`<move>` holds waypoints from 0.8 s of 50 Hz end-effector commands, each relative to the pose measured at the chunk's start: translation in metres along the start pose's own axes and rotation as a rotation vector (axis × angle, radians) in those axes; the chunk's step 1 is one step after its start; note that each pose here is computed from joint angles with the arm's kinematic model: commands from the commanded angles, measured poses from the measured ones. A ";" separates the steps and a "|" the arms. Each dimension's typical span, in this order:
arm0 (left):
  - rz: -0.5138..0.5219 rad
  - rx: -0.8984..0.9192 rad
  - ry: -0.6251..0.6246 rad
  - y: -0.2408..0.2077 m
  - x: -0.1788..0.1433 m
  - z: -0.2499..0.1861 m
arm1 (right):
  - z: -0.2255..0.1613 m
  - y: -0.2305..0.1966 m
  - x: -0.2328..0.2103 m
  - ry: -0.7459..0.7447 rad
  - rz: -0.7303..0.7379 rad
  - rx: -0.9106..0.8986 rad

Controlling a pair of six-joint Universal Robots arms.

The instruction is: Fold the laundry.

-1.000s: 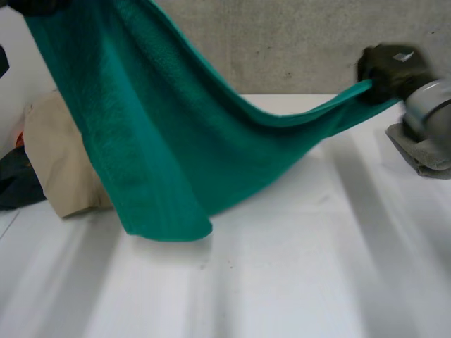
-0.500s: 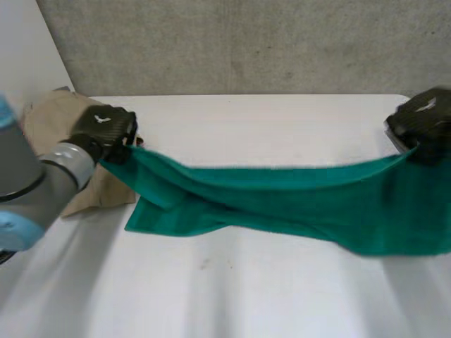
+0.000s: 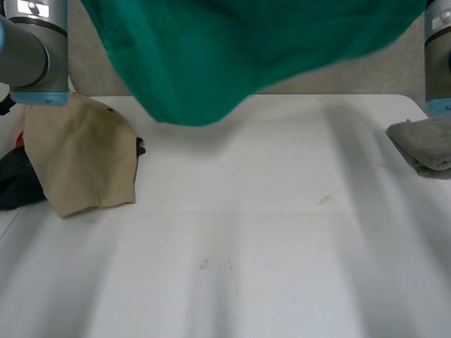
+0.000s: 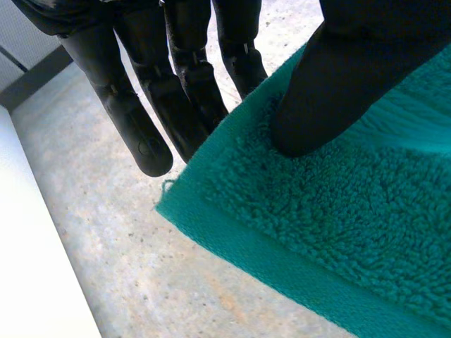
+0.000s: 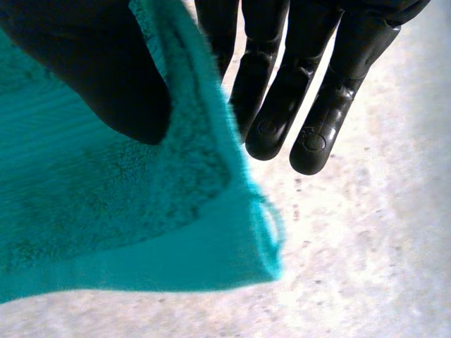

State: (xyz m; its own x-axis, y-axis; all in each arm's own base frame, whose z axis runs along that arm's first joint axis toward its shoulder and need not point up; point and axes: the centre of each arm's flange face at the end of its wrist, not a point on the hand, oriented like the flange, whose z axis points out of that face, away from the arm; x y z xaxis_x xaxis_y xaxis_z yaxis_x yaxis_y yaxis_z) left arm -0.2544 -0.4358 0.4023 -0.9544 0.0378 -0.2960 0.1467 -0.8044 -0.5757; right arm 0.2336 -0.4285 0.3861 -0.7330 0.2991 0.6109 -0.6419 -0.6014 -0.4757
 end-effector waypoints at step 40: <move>-0.016 -1.246 0.844 -0.075 0.025 -0.335 | -0.272 0.040 0.031 -1.090 -0.135 -0.980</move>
State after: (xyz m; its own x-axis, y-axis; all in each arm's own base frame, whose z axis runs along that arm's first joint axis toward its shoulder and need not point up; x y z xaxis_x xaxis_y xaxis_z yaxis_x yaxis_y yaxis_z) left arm -0.2082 -0.2108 0.1757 -0.6453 0.6481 -0.4044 0.6182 0.1321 -0.7748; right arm 0.1466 -0.2644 0.2079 -0.4560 -0.6310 0.6276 -0.8832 0.2339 -0.4065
